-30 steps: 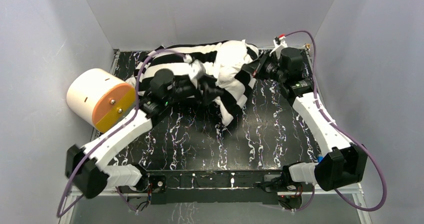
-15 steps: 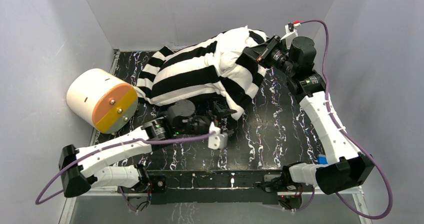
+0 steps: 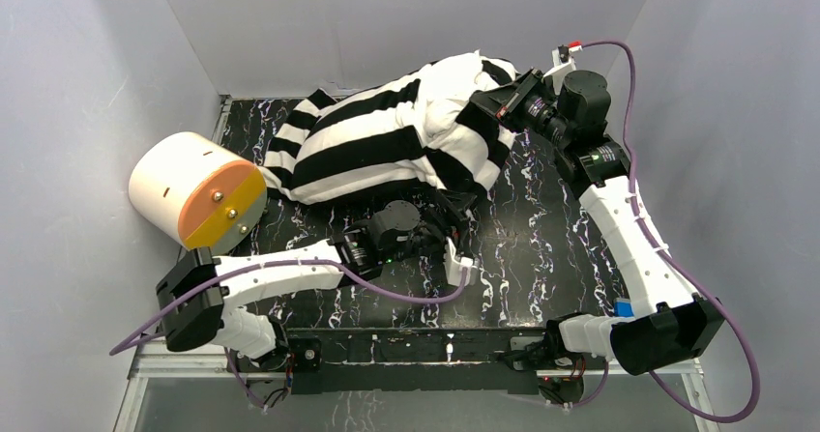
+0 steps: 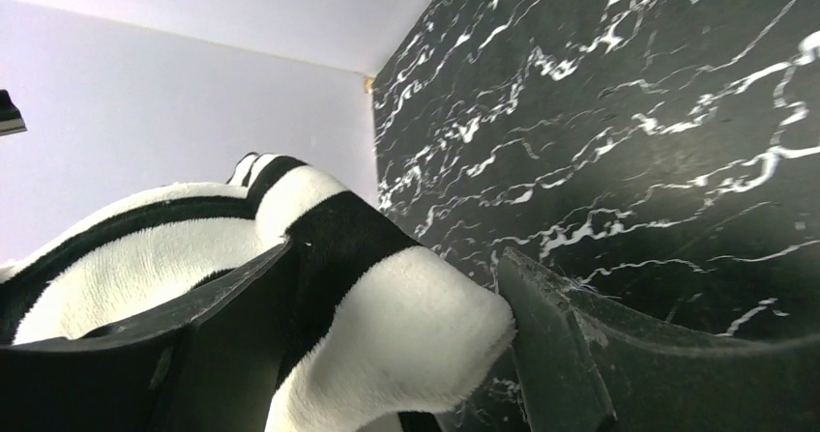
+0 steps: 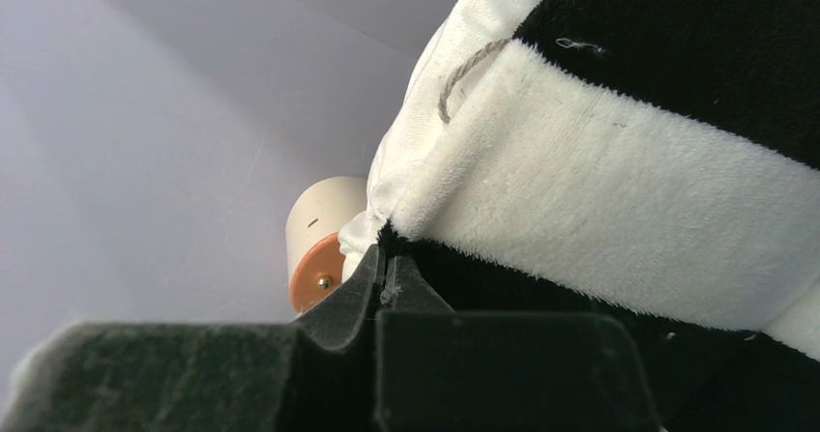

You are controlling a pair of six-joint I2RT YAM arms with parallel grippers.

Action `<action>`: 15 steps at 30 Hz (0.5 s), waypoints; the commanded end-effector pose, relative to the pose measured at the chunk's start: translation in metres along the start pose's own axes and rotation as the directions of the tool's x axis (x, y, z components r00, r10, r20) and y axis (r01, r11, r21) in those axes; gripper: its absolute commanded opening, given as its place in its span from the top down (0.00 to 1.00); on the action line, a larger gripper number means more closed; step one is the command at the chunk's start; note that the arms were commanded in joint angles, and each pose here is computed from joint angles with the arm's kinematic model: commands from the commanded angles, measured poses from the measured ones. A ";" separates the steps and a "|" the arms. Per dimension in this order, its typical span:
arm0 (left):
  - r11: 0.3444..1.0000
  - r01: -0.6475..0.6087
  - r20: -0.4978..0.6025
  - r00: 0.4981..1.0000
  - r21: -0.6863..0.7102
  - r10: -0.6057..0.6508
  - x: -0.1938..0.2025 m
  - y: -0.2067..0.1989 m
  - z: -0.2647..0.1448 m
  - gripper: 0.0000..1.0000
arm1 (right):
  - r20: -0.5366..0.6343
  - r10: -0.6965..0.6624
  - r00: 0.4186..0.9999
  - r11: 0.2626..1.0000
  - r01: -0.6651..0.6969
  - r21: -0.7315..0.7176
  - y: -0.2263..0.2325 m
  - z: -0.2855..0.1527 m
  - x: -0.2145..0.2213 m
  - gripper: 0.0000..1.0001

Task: Put the pillow into the pillowcase
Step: Smooth out the pillow at the center of the board.

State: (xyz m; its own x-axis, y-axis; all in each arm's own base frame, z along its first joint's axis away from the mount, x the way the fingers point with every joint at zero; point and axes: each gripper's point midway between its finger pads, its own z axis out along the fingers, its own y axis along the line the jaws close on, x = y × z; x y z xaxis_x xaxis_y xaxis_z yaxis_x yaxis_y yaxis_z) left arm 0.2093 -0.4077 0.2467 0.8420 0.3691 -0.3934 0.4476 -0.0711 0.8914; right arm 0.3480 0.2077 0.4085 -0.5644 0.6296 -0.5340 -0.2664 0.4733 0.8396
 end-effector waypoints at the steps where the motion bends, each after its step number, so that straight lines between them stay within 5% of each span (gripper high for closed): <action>1: 0.982 -0.126 -0.060 0.991 -0.140 0.118 0.006 0.035 0.009 0.28 | 0.145 -0.045 0.988 0.970 0.077 -0.229 0.082 -0.031 -0.037 1.00; 5: 0.968 -0.154 -0.133 0.983 -0.196 0.129 0.016 0.053 0.020 0.46 | 0.169 -0.054 0.984 0.965 0.095 -0.244 0.087 -0.034 -0.041 1.00; 8: 0.934 -0.087 -0.101 0.993 -0.345 0.055 0.003 0.095 0.012 1.00 | 0.177 -0.100 0.979 0.962 0.141 -0.235 0.087 -0.036 -0.041 1.00; 11: 0.841 0.106 -0.035 0.988 -0.530 -0.147 -0.009 0.164 -0.007 1.00 | 0.203 -0.283 0.937 0.932 0.319 -0.173 0.074 -0.041 -0.039 0.93; 15: 0.659 0.446 0.165 0.881 -0.606 -0.444 -0.010 0.245 -0.043 1.00 | 0.288 -0.543 0.789 0.814 0.578 -0.048 0.067 -0.071 -0.047 0.66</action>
State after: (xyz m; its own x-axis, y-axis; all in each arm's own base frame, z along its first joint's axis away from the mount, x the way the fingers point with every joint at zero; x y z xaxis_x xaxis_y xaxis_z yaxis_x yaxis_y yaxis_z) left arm 0.2780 -0.4345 0.3459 0.7246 0.4686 -0.5052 0.3988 0.3128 0.8621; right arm 0.3422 0.1983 0.4114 -0.4778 0.5315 -0.6995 -0.3806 0.5924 0.7101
